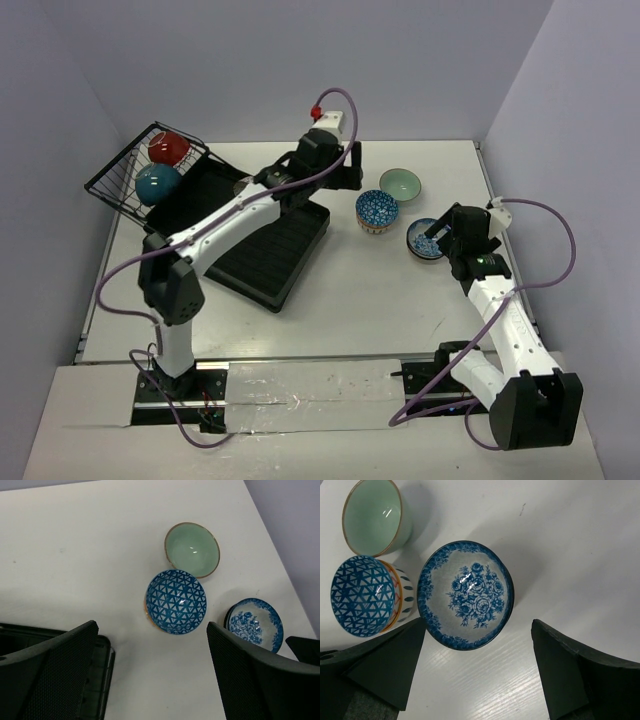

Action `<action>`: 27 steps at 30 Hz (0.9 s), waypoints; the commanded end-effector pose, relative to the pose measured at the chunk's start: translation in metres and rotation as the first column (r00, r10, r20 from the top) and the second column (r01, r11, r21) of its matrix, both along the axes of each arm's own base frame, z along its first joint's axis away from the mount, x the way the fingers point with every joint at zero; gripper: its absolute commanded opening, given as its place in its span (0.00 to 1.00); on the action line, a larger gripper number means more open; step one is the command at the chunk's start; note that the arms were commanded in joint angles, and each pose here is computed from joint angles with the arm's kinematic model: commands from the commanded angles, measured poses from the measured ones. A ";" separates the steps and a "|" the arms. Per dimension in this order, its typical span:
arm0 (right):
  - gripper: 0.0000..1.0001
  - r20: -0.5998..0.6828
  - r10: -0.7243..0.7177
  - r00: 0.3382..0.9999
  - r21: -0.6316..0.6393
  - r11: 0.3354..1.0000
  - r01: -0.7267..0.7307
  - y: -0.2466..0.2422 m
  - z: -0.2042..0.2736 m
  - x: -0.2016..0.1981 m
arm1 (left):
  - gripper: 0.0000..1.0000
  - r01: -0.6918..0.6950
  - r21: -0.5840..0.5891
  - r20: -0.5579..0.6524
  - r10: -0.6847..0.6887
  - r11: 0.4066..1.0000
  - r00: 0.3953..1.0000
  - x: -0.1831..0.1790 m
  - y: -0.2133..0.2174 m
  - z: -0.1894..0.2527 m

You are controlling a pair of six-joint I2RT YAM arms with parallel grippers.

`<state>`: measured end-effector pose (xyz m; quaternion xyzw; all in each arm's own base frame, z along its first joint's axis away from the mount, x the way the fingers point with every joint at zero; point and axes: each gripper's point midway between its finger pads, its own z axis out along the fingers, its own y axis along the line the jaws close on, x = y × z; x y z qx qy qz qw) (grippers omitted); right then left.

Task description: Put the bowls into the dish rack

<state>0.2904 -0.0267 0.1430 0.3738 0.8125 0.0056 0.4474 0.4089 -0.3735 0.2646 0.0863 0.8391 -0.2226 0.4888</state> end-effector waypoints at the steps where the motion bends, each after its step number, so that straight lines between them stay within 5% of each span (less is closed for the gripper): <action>1: 0.94 0.055 0.006 0.998 0.017 1.000 -0.007 0.002 0.011 0.004 | 0.94 0.051 -0.013 -0.106 -0.052 0.999 0.993 0.003 -0.029 -0.027; 10: 0.93 0.089 0.028 0.996 0.007 1.000 -0.029 0.004 0.012 0.001 | 0.61 0.060 0.002 -0.154 -0.059 0.998 0.986 0.032 -0.063 -0.082; 21: 0.93 0.101 0.060 0.993 0.026 0.998 -0.063 0.010 0.008 0.003 | 0.57 0.050 0.040 -0.196 -0.042 0.998 0.980 0.037 -0.072 -0.146; 27: 0.92 0.105 0.072 0.992 0.034 0.997 -0.076 0.013 0.006 0.005 | 0.45 0.008 0.044 -0.173 0.000 0.999 0.985 0.048 -0.072 -0.160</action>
